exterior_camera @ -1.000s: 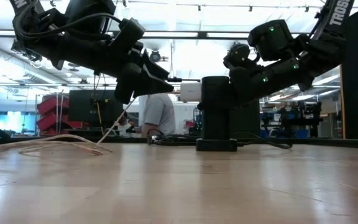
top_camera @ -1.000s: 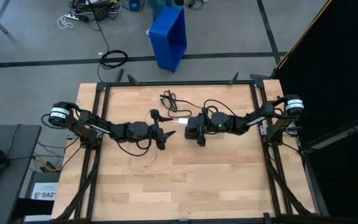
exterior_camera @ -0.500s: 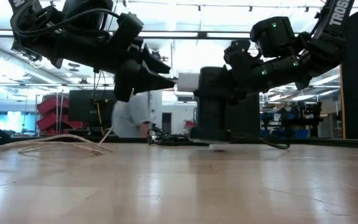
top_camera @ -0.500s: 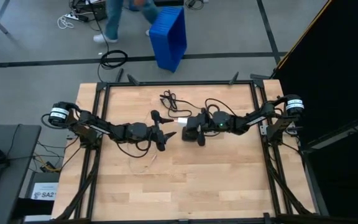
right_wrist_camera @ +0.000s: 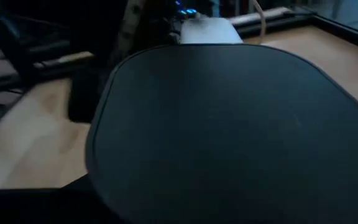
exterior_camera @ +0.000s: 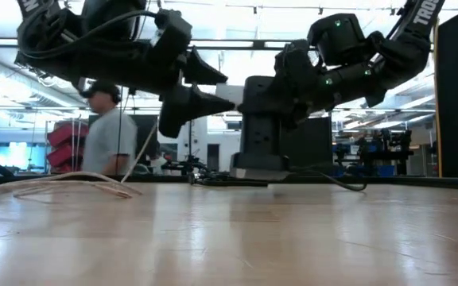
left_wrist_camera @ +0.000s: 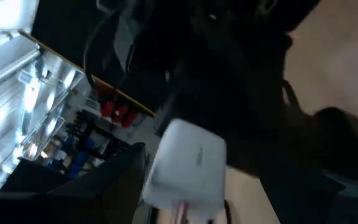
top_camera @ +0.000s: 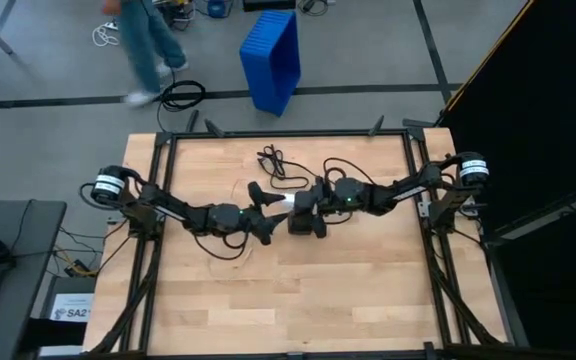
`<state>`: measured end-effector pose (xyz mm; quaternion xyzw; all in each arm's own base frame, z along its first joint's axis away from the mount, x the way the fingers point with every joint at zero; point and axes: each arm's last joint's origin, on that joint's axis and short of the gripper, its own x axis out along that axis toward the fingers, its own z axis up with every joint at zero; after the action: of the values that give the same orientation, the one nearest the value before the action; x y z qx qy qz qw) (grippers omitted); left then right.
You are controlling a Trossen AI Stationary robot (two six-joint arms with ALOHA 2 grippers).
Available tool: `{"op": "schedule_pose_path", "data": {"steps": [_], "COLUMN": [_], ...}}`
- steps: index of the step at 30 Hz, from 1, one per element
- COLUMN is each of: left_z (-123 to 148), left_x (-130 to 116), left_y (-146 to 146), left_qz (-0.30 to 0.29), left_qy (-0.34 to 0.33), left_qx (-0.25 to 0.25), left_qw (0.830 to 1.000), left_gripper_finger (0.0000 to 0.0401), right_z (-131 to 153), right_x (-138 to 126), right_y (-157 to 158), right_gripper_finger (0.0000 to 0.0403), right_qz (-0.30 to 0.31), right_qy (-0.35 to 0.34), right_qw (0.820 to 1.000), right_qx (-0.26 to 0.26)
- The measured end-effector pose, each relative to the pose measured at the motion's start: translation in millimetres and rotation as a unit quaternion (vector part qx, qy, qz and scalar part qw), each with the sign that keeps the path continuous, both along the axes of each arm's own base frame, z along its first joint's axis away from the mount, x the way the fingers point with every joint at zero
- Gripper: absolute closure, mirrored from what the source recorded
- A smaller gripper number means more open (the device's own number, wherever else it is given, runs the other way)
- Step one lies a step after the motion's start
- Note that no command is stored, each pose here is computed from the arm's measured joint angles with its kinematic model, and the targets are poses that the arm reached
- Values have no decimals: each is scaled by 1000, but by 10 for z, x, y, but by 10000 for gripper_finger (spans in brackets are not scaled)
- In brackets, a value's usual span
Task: Insert USB
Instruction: Remove the white charger adapter from the black outlet
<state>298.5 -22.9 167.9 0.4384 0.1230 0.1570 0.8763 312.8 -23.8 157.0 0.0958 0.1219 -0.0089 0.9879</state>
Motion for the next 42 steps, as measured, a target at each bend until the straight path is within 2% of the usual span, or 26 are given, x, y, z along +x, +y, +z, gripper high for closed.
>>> {"op": "schedule_pose_path", "data": {"steps": [5, 10, 13, 18, 19, 24, 32, 36, 42], "left_z": [-57, -149, -155, -136, -137, -134, -177, -172, -65], "left_x": [124, 230, 246, 240, 240, 232, 182, 113, -92], "left_y": [-13, -46, -71, -91, -92, -89, -153, -134, -109], "left_qz": [9, 10, 15, 35, 36, 61, 110, 141, 129], "left_qy": [16, 45, 56, 57, 57, 60, 100, 105, 63], "left_qx": [15, 60, 83, 100, 100, 103, 144, 149, 118], "left_qw": [1000, 997, 995, 993, 993, 991, 978, 973, 983], "left_gripper_finger": [123, 130, 157, 241, 248, 247, 247, 247, 247], "right_z": [-16, -43, -60, -58, -58, -48, -94, -96, -31], "right_x": [-2, -9, -14, -11, -11, -4, -31, -60, -153], "right_y": [11, 17, 15, 15, 14, 10, -28, -54, -68], "right_gripper_finger": [173, 173, 173, 173, 173, 173, 173, 173, 173], "right_qz": [7, 8, 5, -1, -2, -3, -9, -13, -22], "right_qy": [8, 22, 31, 32, 31, 29, 54, 57, 66], "right_qw": [1000, 1000, 999, 999, 999, 1000, 999, 998, 996], "right_qx": [3, 5, 8, 11, 12, 11, 2, -2, -59]}}
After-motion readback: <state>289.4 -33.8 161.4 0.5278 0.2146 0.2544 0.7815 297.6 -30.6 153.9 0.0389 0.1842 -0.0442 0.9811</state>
